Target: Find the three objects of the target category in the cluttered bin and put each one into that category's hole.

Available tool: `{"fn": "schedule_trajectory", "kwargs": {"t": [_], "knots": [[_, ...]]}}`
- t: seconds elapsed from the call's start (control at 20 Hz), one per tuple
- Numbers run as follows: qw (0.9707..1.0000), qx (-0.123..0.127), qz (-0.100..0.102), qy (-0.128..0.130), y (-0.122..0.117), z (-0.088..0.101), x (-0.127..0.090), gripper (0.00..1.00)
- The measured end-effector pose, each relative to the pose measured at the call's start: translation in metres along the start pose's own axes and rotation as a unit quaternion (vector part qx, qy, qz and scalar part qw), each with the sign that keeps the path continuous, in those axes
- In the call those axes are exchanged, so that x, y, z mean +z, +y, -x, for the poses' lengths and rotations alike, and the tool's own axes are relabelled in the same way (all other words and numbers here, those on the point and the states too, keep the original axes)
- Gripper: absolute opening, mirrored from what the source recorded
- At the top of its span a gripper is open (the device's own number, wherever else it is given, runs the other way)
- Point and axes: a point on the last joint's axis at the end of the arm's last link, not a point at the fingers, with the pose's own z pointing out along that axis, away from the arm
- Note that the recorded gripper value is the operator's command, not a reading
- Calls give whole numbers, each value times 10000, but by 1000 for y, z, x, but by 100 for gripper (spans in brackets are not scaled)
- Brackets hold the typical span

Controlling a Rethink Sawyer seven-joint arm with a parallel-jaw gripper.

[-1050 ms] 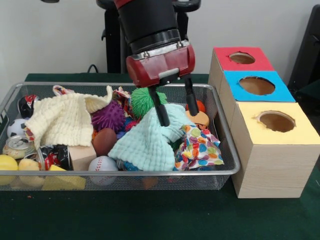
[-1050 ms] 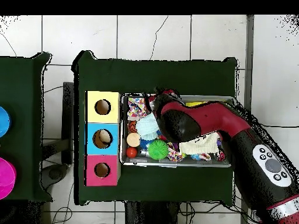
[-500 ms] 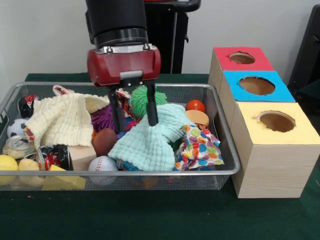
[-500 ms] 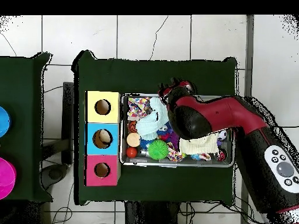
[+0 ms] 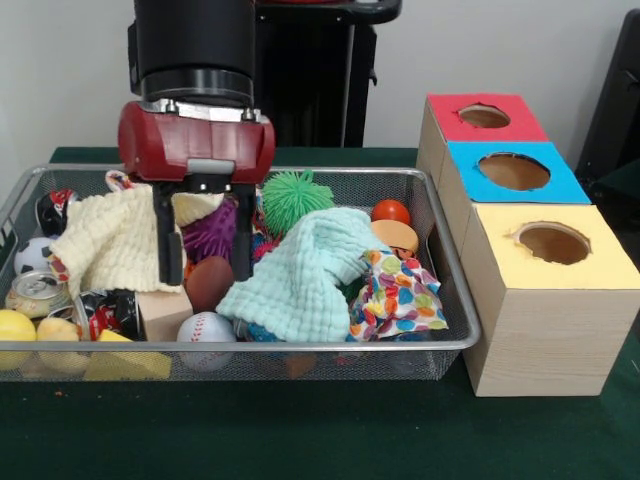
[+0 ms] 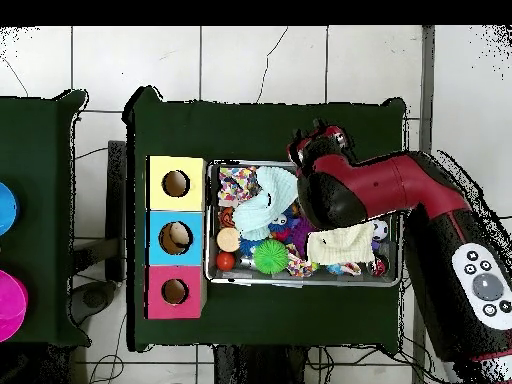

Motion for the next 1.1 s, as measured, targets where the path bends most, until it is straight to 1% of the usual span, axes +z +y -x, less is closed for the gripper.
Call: {"fn": "schedule_trajectory", "kwargs": {"t": [0.1,0.2,0.3,0.45,0.55,0.75,1.1], "knots": [[9999,-109,-94,12,-3,1,3,100],[9991,-323,-272,38,-9,3,8,100],[9985,-415,-350,57,-12,4,10,100],[9965,-628,-541,111,-20,4,15,100],[9955,-703,-618,147,-25,1,16,100],[9945,-723,-731,208,-36,-5,16,100],[9935,-685,-877,248,-53,-9,16,100]]}}
